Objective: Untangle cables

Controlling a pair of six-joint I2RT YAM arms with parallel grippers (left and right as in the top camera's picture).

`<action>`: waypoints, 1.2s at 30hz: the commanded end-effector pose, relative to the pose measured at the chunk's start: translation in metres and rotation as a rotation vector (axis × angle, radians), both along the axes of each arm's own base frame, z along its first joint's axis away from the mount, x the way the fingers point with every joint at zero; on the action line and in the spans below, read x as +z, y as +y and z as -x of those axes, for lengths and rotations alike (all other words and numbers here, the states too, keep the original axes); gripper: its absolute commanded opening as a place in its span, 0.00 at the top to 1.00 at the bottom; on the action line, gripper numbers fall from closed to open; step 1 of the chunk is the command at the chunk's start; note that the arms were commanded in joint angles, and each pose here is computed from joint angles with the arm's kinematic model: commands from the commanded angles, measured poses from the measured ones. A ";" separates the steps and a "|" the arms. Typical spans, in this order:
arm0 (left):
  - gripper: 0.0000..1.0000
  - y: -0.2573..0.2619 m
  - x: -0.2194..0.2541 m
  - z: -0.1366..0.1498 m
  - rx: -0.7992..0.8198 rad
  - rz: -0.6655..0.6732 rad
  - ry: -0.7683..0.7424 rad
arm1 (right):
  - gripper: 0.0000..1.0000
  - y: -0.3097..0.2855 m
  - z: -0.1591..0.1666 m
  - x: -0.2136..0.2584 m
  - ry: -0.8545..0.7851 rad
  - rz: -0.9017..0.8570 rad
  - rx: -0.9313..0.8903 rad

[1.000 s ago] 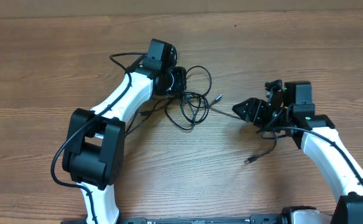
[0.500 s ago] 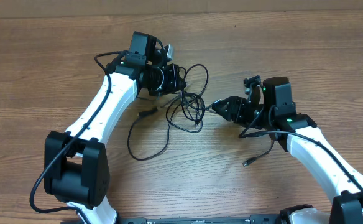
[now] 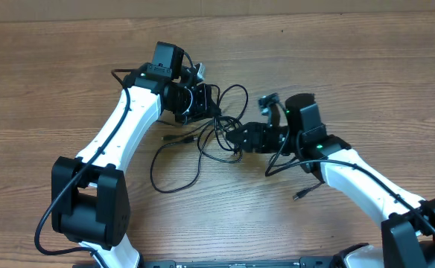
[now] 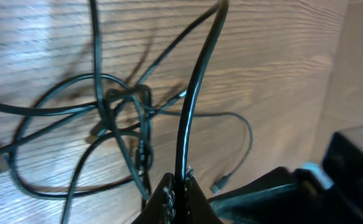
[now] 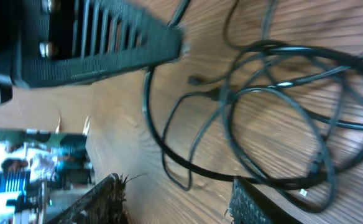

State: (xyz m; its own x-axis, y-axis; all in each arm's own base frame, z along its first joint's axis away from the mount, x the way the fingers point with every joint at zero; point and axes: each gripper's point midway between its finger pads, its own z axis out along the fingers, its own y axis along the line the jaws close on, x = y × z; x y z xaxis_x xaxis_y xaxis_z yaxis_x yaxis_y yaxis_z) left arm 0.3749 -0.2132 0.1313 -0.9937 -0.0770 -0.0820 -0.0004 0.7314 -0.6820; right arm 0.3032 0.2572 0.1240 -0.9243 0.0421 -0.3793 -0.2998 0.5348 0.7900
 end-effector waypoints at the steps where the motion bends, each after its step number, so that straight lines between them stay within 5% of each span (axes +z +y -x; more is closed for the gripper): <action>1: 0.96 -0.008 0.018 0.005 0.013 0.090 0.041 | 0.46 0.011 0.004 -0.001 -0.032 0.007 0.047; 8: 0.96 -0.016 0.026 0.011 0.051 0.156 0.132 | 0.59 0.012 -0.001 -0.007 -0.047 0.036 0.024; 17: 0.96 -0.029 0.044 0.022 0.028 0.285 0.221 | 0.59 0.016 -0.008 0.003 -0.107 0.009 0.023; 22: 0.96 -0.029 0.045 0.022 0.024 0.290 0.218 | 0.93 0.016 -0.008 0.003 -0.105 0.009 0.024; 26: 0.95 -0.019 0.030 0.012 0.077 0.189 0.182 | 0.96 0.016 -0.006 0.001 -0.076 0.011 0.015; 32: 0.41 0.009 0.001 0.001 0.182 -0.025 0.138 | 0.96 0.015 -0.006 -0.001 -0.071 0.014 0.014; 36: 0.33 0.017 -0.005 -0.001 0.205 -0.076 0.133 | 0.96 0.013 -0.007 -0.003 -0.067 0.029 0.000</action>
